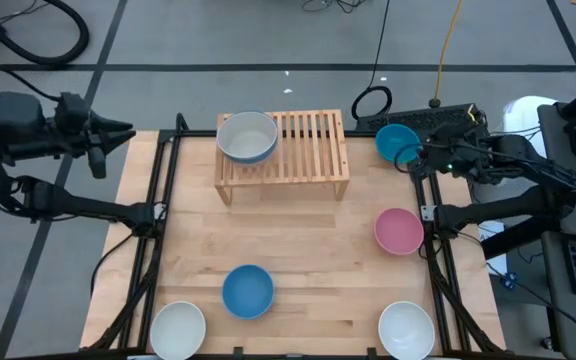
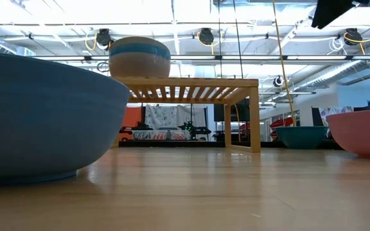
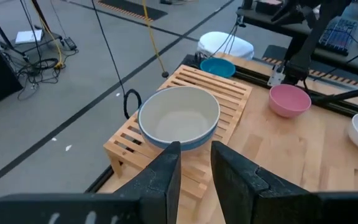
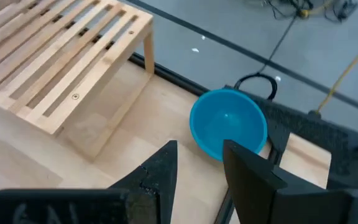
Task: Place and stack bowls onto a shelf
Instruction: Stack the top blue bowl on top of the gray bowl on the shelf
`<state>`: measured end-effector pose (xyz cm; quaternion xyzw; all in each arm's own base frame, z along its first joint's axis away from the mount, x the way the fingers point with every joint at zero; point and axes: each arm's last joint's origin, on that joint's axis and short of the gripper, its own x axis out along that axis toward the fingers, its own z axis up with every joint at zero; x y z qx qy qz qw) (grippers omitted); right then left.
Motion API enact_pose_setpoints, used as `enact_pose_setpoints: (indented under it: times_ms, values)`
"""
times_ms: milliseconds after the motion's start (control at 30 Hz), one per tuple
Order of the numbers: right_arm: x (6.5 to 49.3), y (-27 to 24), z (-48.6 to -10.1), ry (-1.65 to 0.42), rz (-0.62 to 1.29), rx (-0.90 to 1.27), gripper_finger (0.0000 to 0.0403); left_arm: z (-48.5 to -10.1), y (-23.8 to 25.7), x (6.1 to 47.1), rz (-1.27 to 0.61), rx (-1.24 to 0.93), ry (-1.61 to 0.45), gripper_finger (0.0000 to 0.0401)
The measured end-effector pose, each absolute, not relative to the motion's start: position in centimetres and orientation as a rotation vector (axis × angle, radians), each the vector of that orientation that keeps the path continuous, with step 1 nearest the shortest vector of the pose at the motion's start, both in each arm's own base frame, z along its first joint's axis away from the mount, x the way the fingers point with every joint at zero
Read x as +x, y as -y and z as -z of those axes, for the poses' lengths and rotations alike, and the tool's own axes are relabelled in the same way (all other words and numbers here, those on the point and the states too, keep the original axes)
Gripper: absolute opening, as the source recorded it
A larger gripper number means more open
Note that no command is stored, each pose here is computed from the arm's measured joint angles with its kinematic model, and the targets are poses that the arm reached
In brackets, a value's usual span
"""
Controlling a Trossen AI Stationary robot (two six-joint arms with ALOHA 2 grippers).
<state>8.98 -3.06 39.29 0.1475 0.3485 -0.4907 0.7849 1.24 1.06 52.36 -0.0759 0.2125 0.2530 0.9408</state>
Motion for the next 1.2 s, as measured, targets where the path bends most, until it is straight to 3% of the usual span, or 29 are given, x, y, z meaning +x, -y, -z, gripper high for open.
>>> enact_pose_setpoints:
  times_ms: [367,700,1200]
  values:
    - [10.3,4.8,-38.5,-0.814,1.147,0.536,0.0121,-52.3,-0.9,0.4,-0.512,-0.141,-0.416,0.0095]
    - [11.4,8.0,-37.6,-0.863,1.335,0.607,0.0121,-52.3,-0.9,0.4,-0.512,-0.142,-0.417,0.0095]
    - [13.3,16.6,-36.0,-0.871,1.135,0.684,0.0121,-52.3,-0.9,0.4,-0.515,-0.156,-0.413,0.0095]
